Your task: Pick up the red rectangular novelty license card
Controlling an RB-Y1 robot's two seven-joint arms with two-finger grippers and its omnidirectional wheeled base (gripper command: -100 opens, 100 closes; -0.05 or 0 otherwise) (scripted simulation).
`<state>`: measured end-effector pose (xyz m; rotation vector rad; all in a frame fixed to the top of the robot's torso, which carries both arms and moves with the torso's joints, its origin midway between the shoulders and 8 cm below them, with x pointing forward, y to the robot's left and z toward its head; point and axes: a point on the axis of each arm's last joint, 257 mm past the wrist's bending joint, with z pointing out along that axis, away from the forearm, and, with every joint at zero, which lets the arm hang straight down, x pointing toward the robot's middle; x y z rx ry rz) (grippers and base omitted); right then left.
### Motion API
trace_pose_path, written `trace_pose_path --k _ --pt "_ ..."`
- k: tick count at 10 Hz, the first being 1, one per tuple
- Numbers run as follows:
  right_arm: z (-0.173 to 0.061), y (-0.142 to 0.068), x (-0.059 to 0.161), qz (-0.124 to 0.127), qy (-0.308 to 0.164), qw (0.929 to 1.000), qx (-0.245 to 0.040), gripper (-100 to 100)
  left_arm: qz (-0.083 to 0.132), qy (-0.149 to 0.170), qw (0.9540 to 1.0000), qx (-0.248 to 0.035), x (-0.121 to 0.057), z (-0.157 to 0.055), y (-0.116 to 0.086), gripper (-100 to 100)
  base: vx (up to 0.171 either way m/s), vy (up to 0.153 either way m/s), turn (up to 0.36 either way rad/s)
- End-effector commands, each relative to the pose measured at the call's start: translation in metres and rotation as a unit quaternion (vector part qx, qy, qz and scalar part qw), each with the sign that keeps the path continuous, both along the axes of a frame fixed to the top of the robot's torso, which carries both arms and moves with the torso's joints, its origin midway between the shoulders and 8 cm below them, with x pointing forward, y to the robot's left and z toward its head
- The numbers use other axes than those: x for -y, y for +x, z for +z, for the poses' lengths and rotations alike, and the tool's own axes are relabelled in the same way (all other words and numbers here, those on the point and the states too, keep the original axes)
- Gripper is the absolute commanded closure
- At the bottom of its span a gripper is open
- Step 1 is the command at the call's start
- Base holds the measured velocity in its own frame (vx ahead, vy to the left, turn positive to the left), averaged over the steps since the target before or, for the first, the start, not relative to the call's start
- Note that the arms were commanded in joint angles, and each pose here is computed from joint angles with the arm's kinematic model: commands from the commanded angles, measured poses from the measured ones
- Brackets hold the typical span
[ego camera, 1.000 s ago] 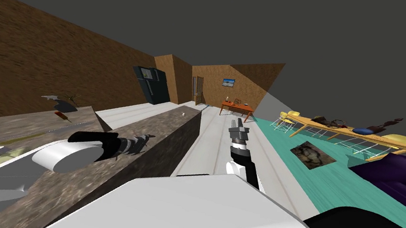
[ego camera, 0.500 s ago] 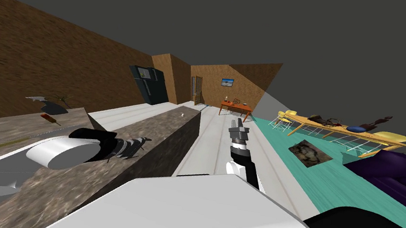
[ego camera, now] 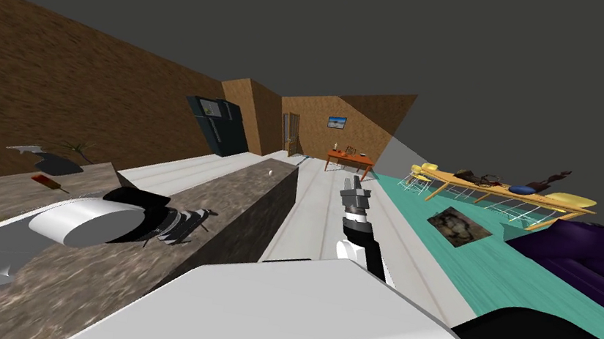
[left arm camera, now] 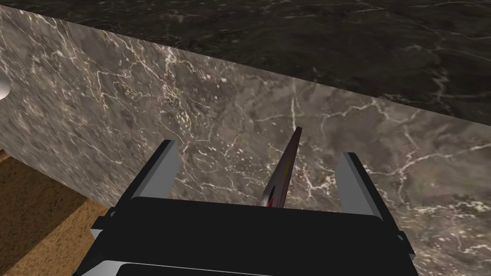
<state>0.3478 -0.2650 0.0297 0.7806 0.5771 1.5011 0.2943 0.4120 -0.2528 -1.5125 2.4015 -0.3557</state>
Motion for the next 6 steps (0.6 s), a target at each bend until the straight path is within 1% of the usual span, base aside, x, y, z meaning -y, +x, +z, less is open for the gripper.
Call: trace_pose_path --k 1,2,3,4,5,6 --pt "0.0 0.0 0.0 0.0 0.0 1.0 0.0 0 0.0 0.013 0.9995 -0.027 -0.01 -0.001 -0.01 -100 0.067 0.039 -0.05" --pt "0.0 0.0 0.0 0.0 0.0 1.0 0.0 0 0.0 0.013 0.9994 -0.03 -0.01 -0.001 -0.011 -100 0.053 0.036 -0.026" --pt "0.0 0.0 0.0 0.0 0.0 1.0 0.0 0 0.001 0.024 0.9983 -0.052 -0.018 -0.001 -0.02 -100 0.057 0.049 -0.038" --pt "0.0 0.0 0.0 0.0 0.0 1.0 0.0 0 0.002 0.032 0.9973 -0.066 -0.025 0.0 -0.025 -100 0.111 0.049 -0.061" --pt "0.0 0.0 0.0 0.0 0.0 1.0 0.0 0 0.002 0.033 0.9968 -0.072 -0.026 0.0 -0.028 -100 0.085 0.038 -0.021" --pt "0.0 0.0 0.0 0.0 0.0 1.0 0.0 0 0.003 0.042 0.995 -0.09 -0.033 0.001 -0.035 -100 0.071 0.046 -0.031"
